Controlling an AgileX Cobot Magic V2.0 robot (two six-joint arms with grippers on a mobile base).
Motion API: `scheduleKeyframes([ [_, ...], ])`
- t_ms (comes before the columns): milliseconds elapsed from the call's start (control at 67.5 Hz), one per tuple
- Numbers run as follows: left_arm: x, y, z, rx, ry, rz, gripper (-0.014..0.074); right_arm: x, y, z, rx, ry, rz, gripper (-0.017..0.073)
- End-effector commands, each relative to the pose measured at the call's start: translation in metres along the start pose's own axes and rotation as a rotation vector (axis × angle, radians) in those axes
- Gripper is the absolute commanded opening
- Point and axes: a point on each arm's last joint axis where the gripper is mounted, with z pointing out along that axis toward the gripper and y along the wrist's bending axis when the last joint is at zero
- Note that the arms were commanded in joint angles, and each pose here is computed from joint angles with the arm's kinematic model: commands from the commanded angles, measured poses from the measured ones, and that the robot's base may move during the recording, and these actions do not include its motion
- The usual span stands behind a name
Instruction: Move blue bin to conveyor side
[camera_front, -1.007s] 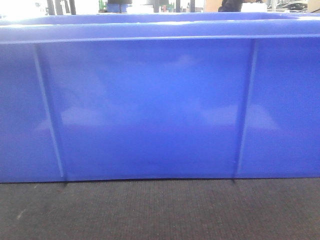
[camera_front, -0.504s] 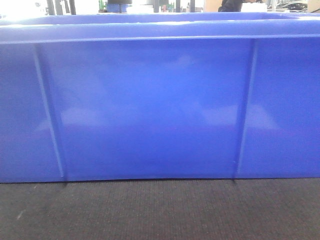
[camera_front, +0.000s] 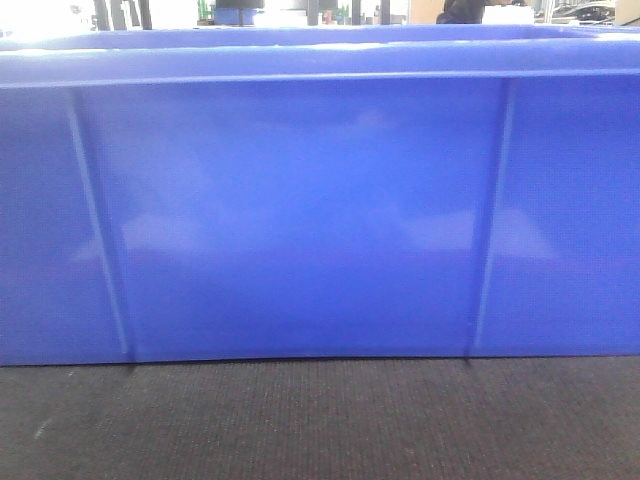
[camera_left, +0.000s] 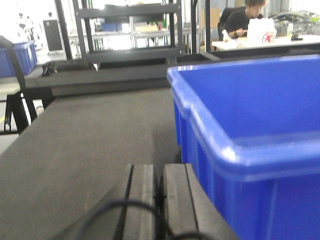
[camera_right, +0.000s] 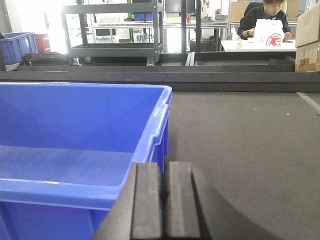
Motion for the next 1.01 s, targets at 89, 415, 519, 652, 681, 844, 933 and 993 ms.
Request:
scheduleKeyframes([
  [89, 0.026, -0.003, 0.006, 0.003, 0.002, -0.052, -0.0006, -0.002, 0.0, -0.001, -0.003, -0.031, -0.007, -0.0078],
  [415, 0.029, -0.002, 0.007, -0.028, -0.021, -0.088, -0.0006, -0.002, 0.0, -0.001, -0.003, -0.031, -0.007, -0.0078],
  [519, 0.029, -0.001, 0.007, -0.05, -0.021, -0.11, -0.0006, -0.002, 0.0, -0.001, -0.003, -0.031, -0.007, -0.0078],
  [652, 0.029, 0.0, 0.007, -0.065, -0.022, -0.11, -0.0006, -0.002, 0.0, -0.001, -0.003, -0.031, -0.007, -0.0078],
  [681, 0.029, 0.0, 0.007, -0.065, -0.022, -0.11, -0.0006, -0.002, 0.0, -0.001, -0.003, -0.031, -0.007, -0.0078],
  [844, 0.029, 0.0, 0.007, -0.064, -0.02, -0.11, -0.0006, -0.002, 0.0, -0.001, -0.003, -0.031, -0.007, -0.0078],
  [933, 0.029, 0.0, 0.007, -0.065, -0.027, -0.11, -0.0006, -0.002, 0.0, -0.001, -0.003, -0.031, -0.007, -0.0078],
  [993, 0.029, 0.0, 0.007, -0.065, -0.027, -0.11, -0.0006, -0.002, 0.0, -0.001, -0.003, -0.031, -0.007, -0.0078],
])
